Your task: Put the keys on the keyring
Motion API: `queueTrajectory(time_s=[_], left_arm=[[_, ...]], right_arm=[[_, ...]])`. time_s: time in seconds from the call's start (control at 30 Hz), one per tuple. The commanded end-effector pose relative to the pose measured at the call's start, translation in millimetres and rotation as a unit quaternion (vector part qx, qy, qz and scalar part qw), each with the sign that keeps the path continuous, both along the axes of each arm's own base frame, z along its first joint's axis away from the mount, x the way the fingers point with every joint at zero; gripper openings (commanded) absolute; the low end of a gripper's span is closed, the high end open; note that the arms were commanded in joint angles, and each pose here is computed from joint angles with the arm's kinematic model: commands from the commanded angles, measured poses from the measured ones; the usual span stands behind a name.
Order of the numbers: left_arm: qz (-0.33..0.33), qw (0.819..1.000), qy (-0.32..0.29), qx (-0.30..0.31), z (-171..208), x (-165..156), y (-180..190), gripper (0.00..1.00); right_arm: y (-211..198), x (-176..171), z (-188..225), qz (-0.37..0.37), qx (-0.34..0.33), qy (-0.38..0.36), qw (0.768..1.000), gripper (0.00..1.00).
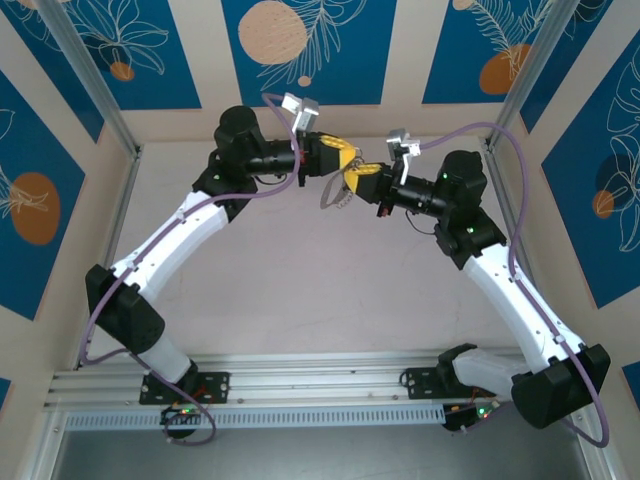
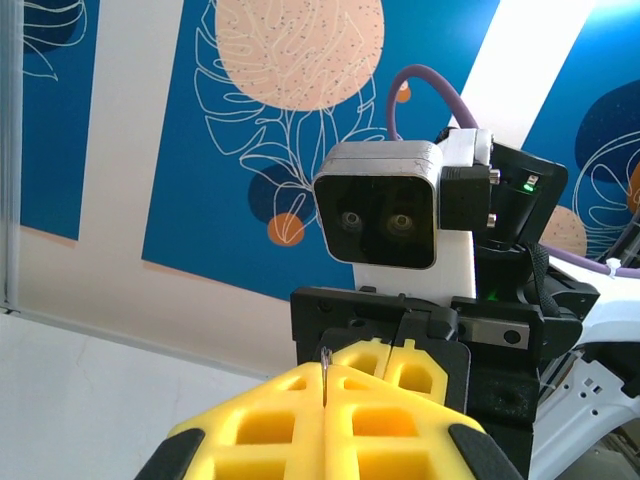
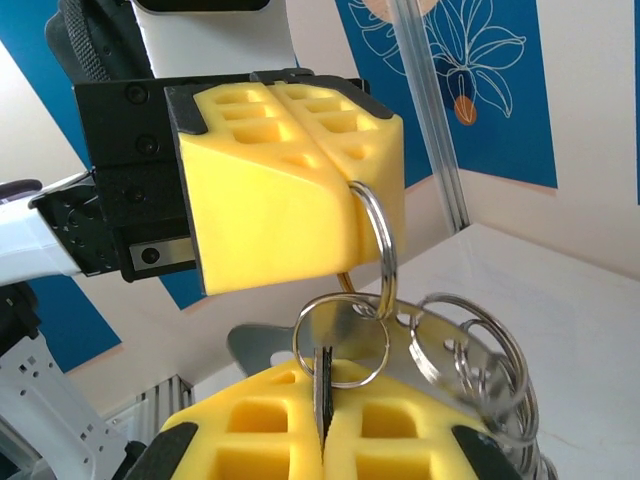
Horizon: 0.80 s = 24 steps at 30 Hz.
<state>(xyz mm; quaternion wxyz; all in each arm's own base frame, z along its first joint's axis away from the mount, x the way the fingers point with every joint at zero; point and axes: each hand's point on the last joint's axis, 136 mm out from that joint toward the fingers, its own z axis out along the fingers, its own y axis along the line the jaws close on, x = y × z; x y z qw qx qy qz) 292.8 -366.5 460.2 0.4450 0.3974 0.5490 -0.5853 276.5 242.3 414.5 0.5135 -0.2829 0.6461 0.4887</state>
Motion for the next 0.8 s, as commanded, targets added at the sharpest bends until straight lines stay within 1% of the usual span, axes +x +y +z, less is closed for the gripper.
queueTrajectory(time_s=[0.0,0.23,0.4,0.53,0.57,0.6,0.67,0.77], left_arm=[[0.012,0.999,-0.032,-0.036,29.2,-12.6,8.3,0.00],[0.015,0.998,-0.028,-0.047,30.7,-11.7,8.4,0.00],[0.011,0.998,-0.019,-0.059,30.3,-13.4,5.8,0.00],[0.012,0.998,-0.009,-0.068,28.7,-12.9,3.0,0.00],[0.014,0.997,-0.005,-0.071,28.0,-12.0,2.4,0.00],[0.018,0.997,0.000,-0.073,26.9,-9.9,2.1,0.00],[0.025,0.997,0.006,-0.079,25.5,-6.9,2.0,0.00],[0.033,0.996,0.012,-0.084,21.7,-2.6,1.8,0.00]], right_arm=[[3.6,-7.6,9.5,0.004,-0.006,-0.020,1.000,0.00],[19.0,-6.4,3.9,0.022,-0.016,-0.012,1.000,0.00],[27.0,10.7,-7.1,0.013,-0.027,0.007,1.000,0.00],[28.8,17.8,-11.2,0.010,-0.032,0.018,0.999,0.00],[27.9,17.5,-11.4,0.009,-0.033,0.018,0.999,0.01],[26.3,17.2,-12.6,0.007,-0.033,0.021,0.999,0.05],[21.3,15.6,-13.4,0.001,-0.032,0.022,0.999,0.09],[10.9,12.3,-13.2,-0.009,-0.026,0.027,0.999,0.21]])
